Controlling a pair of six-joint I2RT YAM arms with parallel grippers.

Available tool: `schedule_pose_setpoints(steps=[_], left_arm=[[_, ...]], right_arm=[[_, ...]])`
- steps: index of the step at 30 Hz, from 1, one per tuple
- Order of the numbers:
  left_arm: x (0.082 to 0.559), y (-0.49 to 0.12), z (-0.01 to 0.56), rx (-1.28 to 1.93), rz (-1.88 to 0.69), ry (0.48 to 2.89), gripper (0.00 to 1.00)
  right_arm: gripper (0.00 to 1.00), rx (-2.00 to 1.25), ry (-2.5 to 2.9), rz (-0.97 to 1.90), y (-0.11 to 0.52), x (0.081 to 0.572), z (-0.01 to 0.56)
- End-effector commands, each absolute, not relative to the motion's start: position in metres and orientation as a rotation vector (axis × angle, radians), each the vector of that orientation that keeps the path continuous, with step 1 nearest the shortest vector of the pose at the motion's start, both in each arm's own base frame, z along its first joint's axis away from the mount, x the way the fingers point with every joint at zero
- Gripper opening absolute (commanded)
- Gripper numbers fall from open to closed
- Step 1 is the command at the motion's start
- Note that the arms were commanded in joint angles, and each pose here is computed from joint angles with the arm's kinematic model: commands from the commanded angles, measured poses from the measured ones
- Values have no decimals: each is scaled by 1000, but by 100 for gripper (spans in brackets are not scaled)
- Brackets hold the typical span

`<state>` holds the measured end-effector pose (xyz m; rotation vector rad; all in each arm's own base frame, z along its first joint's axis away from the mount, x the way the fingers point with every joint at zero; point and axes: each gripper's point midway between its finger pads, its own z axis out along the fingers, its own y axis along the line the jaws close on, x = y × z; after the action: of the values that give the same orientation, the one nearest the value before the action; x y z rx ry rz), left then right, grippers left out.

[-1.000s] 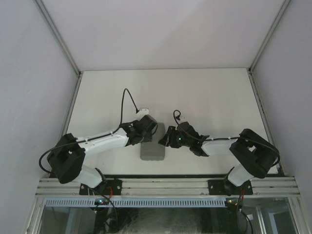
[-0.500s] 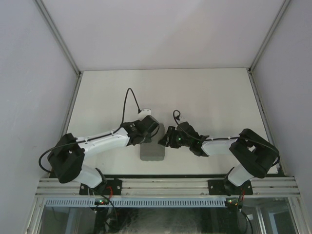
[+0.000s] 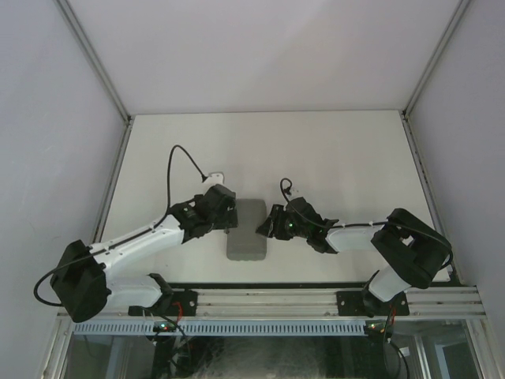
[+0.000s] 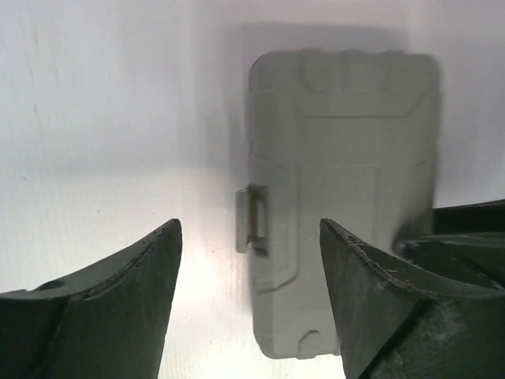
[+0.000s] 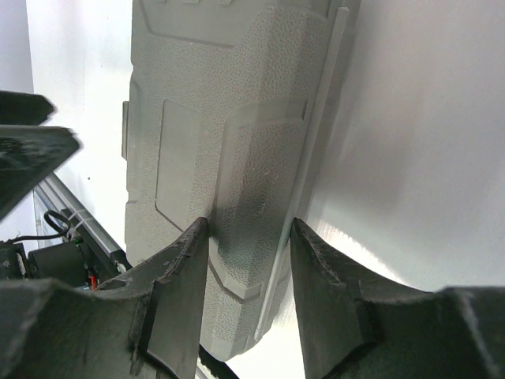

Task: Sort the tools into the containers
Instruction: Close the storage box at the center of the board.

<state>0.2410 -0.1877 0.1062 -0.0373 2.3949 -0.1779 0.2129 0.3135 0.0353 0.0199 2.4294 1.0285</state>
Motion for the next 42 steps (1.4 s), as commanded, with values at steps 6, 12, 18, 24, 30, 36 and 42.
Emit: schedule_pose_setpoints(steps=[6, 12, 18, 24, 30, 36, 42], left_arm=[[233, -199, 64, -100, -368, 2492, 79], [234, -208, 52, -106, -428, 2518, 77], [229, -212, 42, -106, -444, 2565, 69], [223, -206, 35, -116, -388, 2620, 57], [219, -196, 41, -108, -300, 2650, 43], [215, -192, 39, -90, -223, 2664, 26], [210, -204, 31, -36, -185, 2686, 12]], right_arm=[[42, -42, 2578, 888, 293, 190, 0], [42, -41, 2577, 891, 294, 190, 1], [42, -39, 2578, 883, 293, 190, 0], [41, -40, 2578, 886, 293, 190, 0], [41, -38, 2579, 883, 293, 190, -1], [42, -35, 2585, 891, 295, 189, -3], [41, -36, 2592, 881, 293, 189, -5]])
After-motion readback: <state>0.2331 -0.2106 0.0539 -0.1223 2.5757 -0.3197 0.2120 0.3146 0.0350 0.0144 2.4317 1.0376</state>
